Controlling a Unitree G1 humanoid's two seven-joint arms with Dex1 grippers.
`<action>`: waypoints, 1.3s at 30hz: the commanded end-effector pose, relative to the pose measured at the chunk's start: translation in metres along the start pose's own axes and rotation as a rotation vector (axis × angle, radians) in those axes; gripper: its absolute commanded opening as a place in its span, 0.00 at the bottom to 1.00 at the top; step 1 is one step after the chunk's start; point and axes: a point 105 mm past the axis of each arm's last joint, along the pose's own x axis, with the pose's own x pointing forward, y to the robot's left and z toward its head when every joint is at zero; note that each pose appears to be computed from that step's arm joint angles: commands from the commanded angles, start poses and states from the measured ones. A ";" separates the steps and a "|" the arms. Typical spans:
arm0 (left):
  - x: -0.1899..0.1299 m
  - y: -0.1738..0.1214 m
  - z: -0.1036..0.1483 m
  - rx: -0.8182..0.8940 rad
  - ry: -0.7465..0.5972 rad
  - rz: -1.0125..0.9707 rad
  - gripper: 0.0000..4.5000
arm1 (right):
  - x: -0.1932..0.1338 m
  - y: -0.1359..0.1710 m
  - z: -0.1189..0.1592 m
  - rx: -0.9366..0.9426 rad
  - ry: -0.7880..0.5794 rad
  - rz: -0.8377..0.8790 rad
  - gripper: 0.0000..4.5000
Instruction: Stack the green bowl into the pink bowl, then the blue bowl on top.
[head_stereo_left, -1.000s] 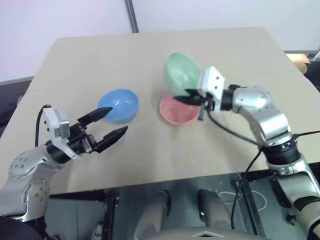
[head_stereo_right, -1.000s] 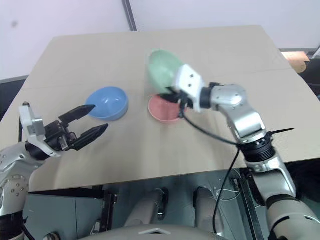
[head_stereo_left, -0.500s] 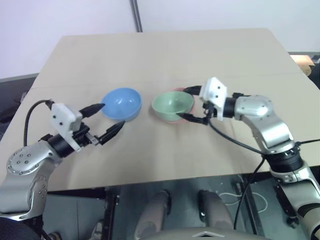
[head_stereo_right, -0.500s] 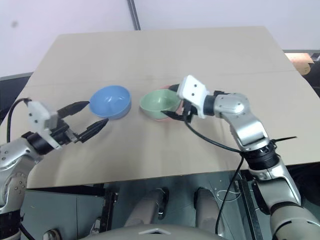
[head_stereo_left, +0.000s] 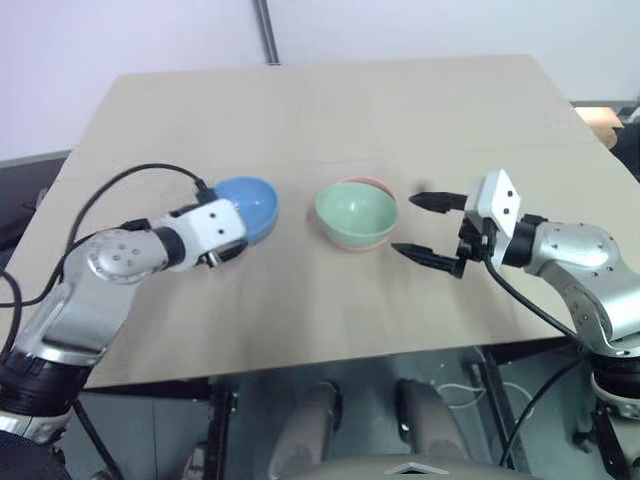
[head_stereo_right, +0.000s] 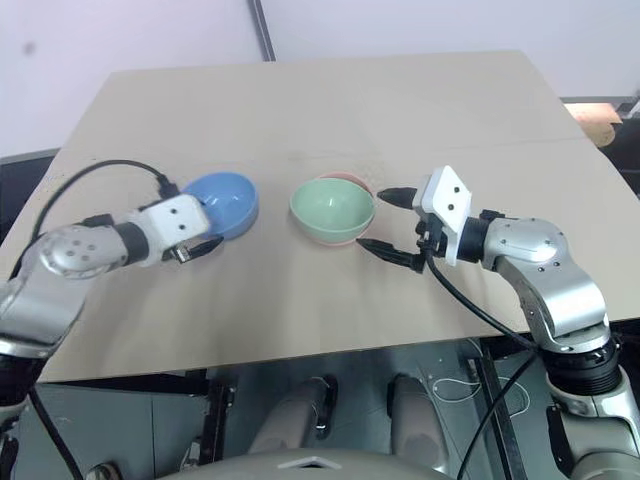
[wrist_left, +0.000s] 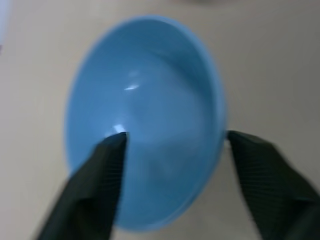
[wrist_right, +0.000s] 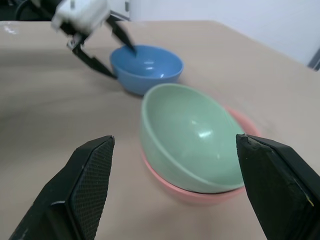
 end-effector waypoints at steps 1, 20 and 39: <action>0.007 0.010 0.001 0.084 0.007 0.006 0.29 | -0.005 0.000 0.013 -0.054 -0.026 -0.023 0.94; -0.029 0.033 0.173 0.243 -0.668 -0.197 0.02 | -0.035 -0.015 0.012 -0.052 0.001 -0.171 0.94; -0.049 0.054 0.144 -0.187 -0.839 -0.034 0.60 | -0.049 -0.008 -0.007 0.024 0.032 -0.211 0.94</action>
